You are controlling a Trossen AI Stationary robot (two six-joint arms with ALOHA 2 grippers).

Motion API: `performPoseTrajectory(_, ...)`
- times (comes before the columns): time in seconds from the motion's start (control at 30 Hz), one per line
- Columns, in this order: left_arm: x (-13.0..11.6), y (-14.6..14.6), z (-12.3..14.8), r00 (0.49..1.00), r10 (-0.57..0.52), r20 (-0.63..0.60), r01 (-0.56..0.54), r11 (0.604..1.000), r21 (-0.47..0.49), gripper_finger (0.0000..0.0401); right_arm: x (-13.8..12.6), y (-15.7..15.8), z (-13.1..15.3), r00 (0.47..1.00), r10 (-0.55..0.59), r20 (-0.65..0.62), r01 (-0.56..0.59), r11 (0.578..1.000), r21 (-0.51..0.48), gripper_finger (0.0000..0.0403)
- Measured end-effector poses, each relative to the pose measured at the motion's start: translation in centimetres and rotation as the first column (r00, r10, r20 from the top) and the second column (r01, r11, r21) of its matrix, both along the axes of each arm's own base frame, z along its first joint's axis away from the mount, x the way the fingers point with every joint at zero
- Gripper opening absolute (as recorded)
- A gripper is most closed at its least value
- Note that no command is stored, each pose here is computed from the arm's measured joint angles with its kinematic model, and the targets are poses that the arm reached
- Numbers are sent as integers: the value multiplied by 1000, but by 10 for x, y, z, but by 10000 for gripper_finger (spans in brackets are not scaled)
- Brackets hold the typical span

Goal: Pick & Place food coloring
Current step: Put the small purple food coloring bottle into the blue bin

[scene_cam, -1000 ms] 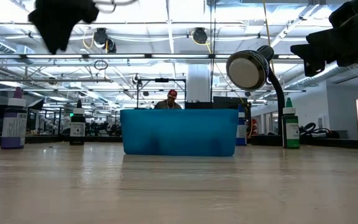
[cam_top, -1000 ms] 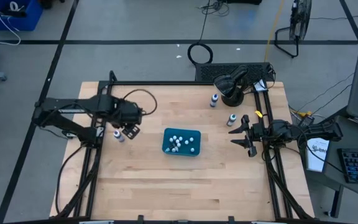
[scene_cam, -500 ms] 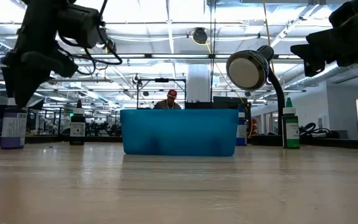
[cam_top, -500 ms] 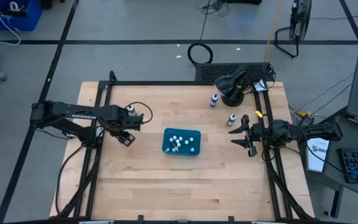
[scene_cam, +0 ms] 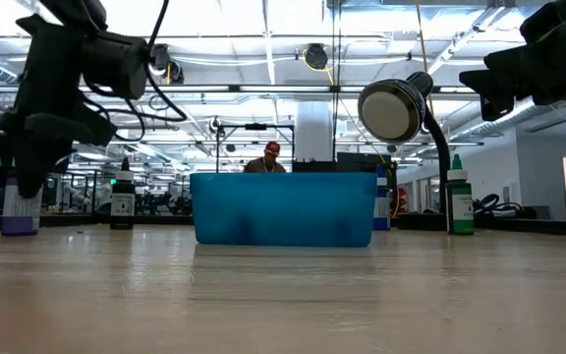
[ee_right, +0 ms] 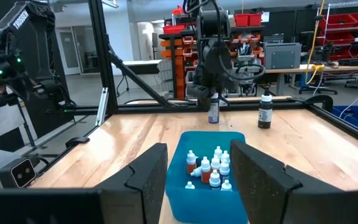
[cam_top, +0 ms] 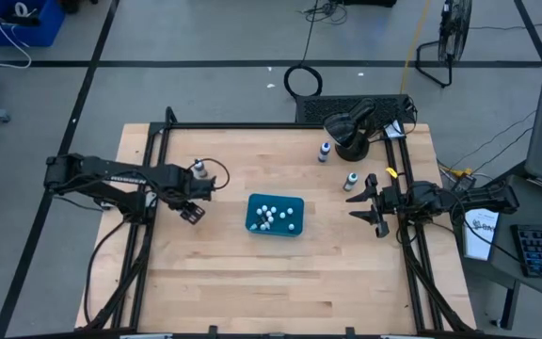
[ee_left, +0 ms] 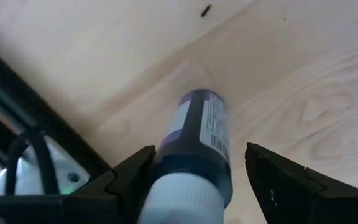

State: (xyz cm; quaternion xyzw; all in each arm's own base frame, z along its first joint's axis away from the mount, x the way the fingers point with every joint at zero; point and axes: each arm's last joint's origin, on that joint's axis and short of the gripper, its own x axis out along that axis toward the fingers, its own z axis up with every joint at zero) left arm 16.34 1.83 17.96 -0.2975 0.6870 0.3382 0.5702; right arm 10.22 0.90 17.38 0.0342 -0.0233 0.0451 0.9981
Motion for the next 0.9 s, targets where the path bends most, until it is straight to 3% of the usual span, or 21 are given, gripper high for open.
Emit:
performPoseTrajectory(0.47,-4,0,-20,999,-18,36,18,1000,4,246,0,0,0,1000,0,5,0,1000,0,166)
performPoseTrajectory(0.9,-2,-1,-20,998,-21,52,22,999,-24,246,0,0,0,1000,0,4,0,1000,1,165)
